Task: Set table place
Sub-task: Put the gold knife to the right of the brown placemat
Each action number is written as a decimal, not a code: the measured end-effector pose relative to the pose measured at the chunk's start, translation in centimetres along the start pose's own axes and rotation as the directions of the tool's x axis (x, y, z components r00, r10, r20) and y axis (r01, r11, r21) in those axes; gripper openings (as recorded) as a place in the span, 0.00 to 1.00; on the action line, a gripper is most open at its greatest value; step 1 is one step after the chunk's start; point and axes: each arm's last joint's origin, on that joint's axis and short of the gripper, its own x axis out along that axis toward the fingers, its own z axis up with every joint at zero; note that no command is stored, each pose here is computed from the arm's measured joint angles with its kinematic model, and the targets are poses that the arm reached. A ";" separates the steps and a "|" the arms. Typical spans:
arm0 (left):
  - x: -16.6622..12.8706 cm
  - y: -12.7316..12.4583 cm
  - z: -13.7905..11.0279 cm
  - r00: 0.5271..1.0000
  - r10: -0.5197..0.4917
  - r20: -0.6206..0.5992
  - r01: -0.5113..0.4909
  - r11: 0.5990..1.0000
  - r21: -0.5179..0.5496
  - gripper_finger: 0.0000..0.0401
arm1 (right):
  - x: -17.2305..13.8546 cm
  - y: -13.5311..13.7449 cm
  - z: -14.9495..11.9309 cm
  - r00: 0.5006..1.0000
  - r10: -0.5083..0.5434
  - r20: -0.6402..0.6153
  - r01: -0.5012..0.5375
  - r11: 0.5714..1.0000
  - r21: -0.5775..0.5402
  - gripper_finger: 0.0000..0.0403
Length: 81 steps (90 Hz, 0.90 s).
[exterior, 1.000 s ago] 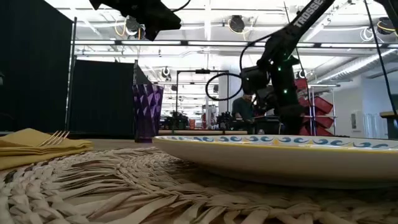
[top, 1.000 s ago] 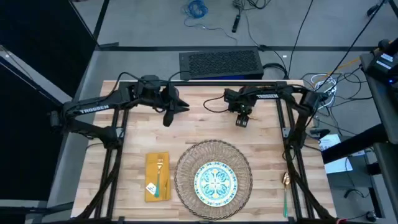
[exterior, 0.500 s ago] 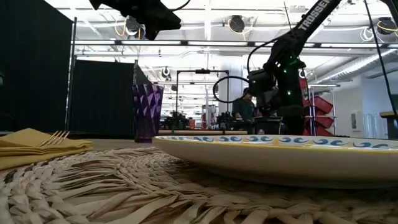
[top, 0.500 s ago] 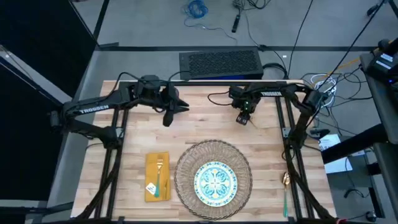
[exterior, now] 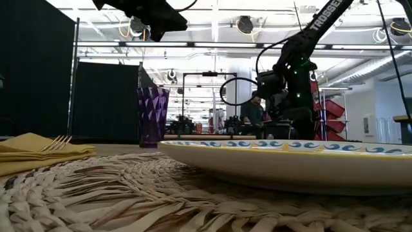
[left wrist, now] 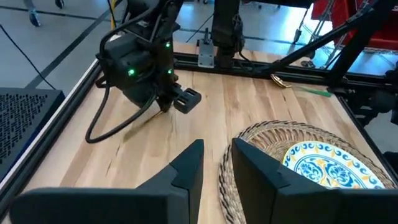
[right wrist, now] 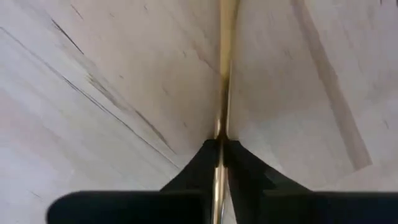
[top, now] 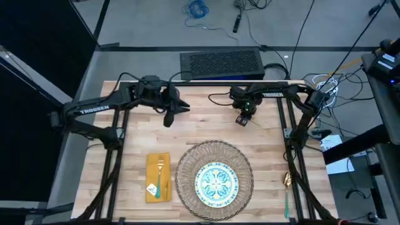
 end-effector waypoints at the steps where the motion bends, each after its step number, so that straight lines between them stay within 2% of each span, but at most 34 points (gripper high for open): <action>1: 0.0 0.0 0.0 1.000 0.000 0.000 0.000 1.000 0.000 0.17 | 0.0 0.0 0.0 1.000 -0.001 0.002 0.001 1.000 0.000 0.02; 17: 0.0 0.0 0.0 1.000 0.000 0.000 0.000 1.000 0.001 0.17 | -2.1 0.2 -0.4 1.000 -0.005 0.012 0.005 1.000 0.017 0.01; 26: 0.0 0.0 0.0 1.000 0.000 0.002 0.000 1.000 0.001 0.17 | -4.5 0.8 -0.4 0.997 0.002 0.074 -0.005 0.999 0.034 0.01; 34: 0.0 0.0 0.0 1.000 0.000 0.003 0.000 1.000 0.002 0.17 | -5.5 1.6 -1.3 0.999 0.002 0.050 -0.006 0.998 0.068 0.00; 41: 0.0 0.0 0.0 1.000 0.000 0.002 0.000 1.000 0.001 0.17 | -6.9 2.6 -1.7 0.996 0.010 0.091 -0.021 0.993 0.118 0.00; 57: 0.0 0.0 0.0 1.000 -0.002 -0.002 0.002 1.000 0.000 0.17 | -9.0 6.3 -4.7 0.996 0.027 0.086 -0.044 0.978 0.205 0.00; 81: 0.0 0.0 -0.2 1.000 -0.004 -0.018 0.003 1.000 -0.006 0.17 | -11.2 13.6 -11.2 0.994 0.049 0.102 -0.078 0.949 0.307 0.00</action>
